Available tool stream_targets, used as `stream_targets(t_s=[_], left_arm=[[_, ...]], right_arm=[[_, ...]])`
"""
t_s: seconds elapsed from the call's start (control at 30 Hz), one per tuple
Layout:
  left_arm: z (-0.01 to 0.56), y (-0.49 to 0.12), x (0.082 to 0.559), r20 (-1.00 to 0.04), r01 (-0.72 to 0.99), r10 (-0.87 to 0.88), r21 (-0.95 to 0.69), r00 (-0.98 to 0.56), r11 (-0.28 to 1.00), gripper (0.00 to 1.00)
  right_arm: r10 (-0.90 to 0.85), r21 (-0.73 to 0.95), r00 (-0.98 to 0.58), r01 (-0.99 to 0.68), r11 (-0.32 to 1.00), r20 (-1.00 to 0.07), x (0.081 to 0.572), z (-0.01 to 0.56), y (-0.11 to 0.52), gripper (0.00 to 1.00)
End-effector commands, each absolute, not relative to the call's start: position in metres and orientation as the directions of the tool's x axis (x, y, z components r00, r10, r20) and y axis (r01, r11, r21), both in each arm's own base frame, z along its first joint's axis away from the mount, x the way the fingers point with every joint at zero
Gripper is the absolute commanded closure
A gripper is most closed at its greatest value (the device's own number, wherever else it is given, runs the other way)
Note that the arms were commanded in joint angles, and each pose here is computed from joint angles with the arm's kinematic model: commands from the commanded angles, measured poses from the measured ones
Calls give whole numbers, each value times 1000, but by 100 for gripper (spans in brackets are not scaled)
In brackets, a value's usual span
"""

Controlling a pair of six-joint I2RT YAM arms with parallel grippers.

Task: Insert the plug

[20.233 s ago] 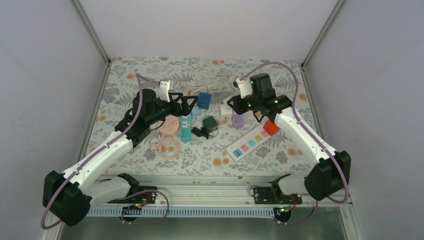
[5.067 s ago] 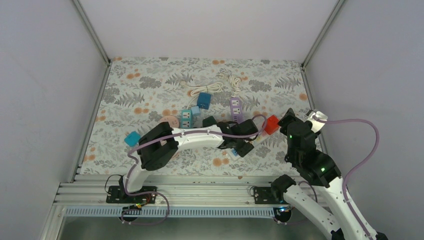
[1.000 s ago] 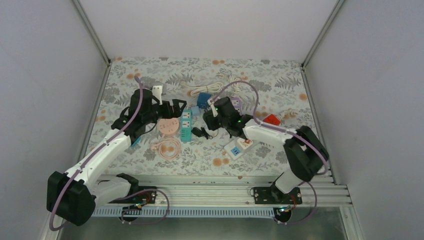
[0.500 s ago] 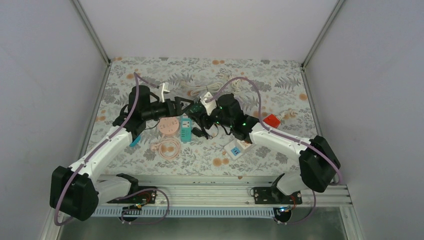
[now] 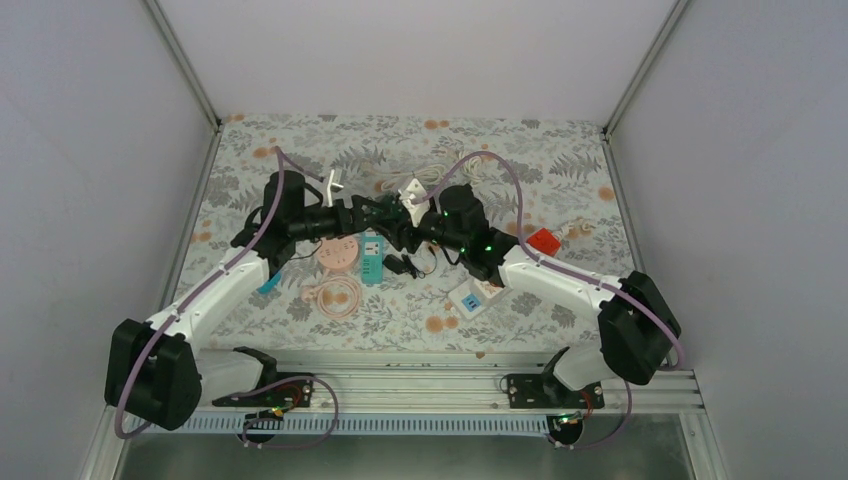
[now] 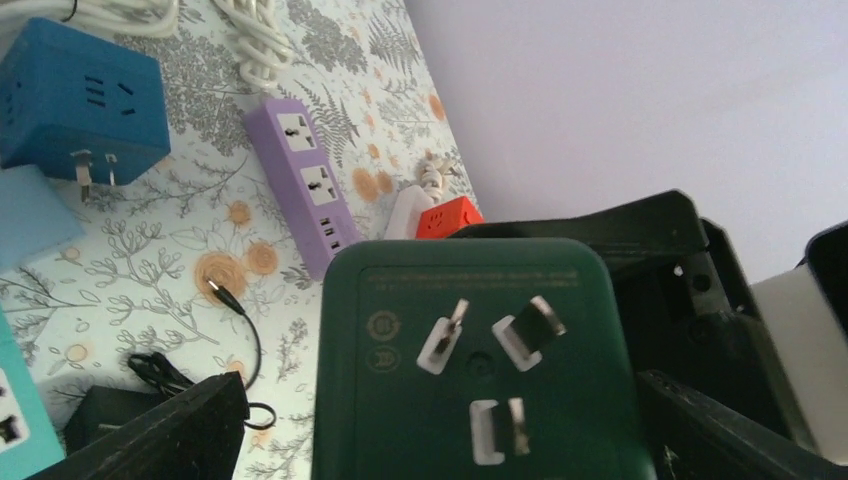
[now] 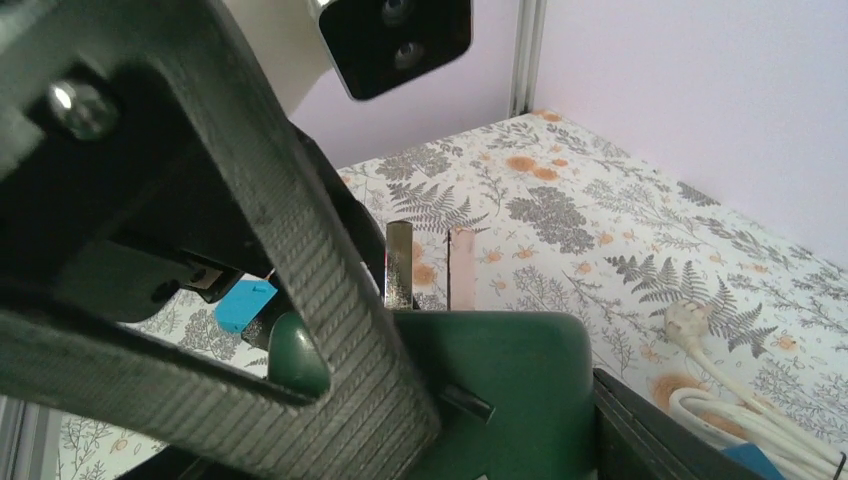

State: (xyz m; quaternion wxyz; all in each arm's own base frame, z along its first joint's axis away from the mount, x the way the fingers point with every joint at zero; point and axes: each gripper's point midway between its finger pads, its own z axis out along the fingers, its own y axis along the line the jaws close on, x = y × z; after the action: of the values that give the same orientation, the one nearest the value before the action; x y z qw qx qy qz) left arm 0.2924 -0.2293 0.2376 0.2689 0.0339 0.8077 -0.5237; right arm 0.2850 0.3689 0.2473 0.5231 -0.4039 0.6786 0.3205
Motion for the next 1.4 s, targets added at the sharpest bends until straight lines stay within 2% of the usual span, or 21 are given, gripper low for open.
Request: stream_targets(t_s=[0.0, 0.17, 0.23, 0.33, 0.43, 0.53, 0.73, 0.9, 1.07, 1.23, 1.37], left_arm=[[236, -230, 284, -425, 321, -201, -857, -883, 404, 11], [244, -233, 281, -413, 323, -202, -873, -888, 364, 30], [246, -234, 279, -406, 323, -199, -880, -892, 348, 41], [250, -236, 275, -388, 317, -196, -895, -901, 314, 46], [267, -238, 269, -379, 326, -196, -910, -904, 257, 46], [288, -241, 262, -349, 315, -181, -930, -920, 192, 47], [336, -244, 244, -241, 243, -156, -970, -958, 10, 47], [378, -241, 234, -221, 242, -162, -962, -962, -125, 47], [392, -239, 236, -209, 237, -184, -960, -961, -149, 47], [399, -236, 234, -176, 217, -194, -952, -965, -217, 47], [409, -233, 227, -175, 225, -198, -938, -964, -266, 47]], right_arm=[[-126, -46, -11, -898, 437, -992, 280, 289, 375, 38], [-121, -50, -2, -903, 426, -993, 279, 290, 377, 39], [-117, -47, -2, -907, 418, -993, 277, 292, 377, 38], [-124, -21, -28, -927, 375, -992, 269, 296, 380, 33], [-114, -6, -37, -933, 359, -993, 264, 301, 380, 16], [-31, -39, 29, -920, 389, -999, 258, 317, 365, 1], [139, -116, 186, -908, 403, -973, 237, 359, 343, 0], [205, -153, 261, -890, 429, -943, 239, 378, 341, 2], [301, -186, 353, -865, 466, -886, 236, 391, 332, 3], [329, -232, 409, -856, 463, -851, 235, 400, 337, 15], [332, -257, 427, -855, 450, -841, 239, 401, 347, 18]])
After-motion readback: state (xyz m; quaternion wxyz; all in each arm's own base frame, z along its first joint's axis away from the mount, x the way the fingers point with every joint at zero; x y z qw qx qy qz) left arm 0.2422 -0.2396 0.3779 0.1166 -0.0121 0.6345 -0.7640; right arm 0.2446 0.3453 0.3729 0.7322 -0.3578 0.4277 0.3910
